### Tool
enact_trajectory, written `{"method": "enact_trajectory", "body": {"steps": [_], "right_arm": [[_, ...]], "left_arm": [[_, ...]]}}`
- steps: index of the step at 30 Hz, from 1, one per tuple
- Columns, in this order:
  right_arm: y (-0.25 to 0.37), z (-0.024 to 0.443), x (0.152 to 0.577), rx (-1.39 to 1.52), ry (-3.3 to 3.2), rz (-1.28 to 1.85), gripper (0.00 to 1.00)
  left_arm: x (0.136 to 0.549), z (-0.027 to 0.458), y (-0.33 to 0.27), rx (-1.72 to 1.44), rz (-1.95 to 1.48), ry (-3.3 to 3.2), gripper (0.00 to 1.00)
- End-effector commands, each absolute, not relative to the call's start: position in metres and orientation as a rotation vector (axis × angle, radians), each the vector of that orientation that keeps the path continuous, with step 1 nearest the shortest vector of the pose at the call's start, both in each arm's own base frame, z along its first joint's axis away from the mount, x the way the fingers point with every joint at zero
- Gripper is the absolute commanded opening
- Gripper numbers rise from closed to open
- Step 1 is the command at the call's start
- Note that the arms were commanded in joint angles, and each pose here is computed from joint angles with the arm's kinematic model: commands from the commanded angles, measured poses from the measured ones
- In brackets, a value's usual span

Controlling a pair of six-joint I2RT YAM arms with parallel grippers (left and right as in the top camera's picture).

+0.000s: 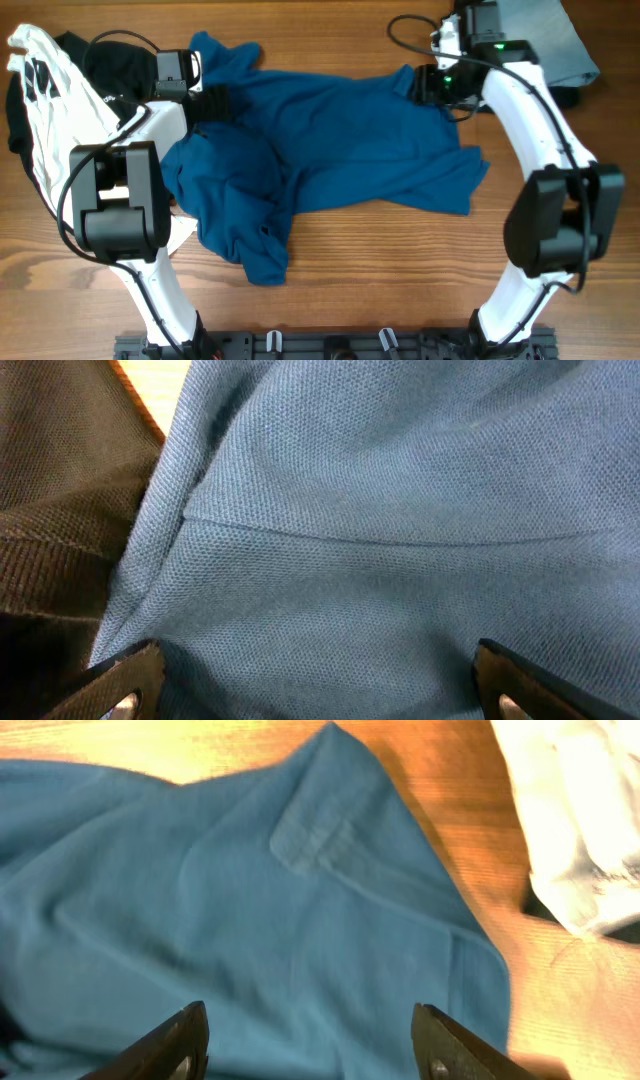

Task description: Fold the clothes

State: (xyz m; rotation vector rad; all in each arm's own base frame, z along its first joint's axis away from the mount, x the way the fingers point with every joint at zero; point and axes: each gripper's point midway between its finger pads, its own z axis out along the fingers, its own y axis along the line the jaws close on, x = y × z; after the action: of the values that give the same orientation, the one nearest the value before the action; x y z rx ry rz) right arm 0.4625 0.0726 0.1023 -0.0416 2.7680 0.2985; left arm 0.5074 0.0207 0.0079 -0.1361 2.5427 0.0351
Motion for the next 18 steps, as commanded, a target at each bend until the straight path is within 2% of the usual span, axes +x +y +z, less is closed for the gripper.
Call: {"method": "enact_trajectory", "body": {"steps": [1, 4, 14, 18], "right_arm": [[0.078, 0.069, 0.478, -0.051, 2.776, 0.147, 0.63], [0.074, 0.051, 0.491, -0.026, 2.753, 0.029, 0.62], [0.08, 0.015, 0.519, -0.027, 2.695, 0.047, 0.62], [0.081, 0.011, 0.522, -0.031, 2.689, 0.052, 0.5]], "left_arm": [[0.502, -0.005, 0.022, -0.113, 0.082, 2.579, 0.99], [0.501, -0.006, 0.01, -0.084, 0.075, 2.588, 1.0], [0.497, -0.008, 0.004, -0.072, 0.07, 2.606, 0.99], [0.497, -0.008, 0.004, -0.072, 0.07, 2.606, 0.99]]}}
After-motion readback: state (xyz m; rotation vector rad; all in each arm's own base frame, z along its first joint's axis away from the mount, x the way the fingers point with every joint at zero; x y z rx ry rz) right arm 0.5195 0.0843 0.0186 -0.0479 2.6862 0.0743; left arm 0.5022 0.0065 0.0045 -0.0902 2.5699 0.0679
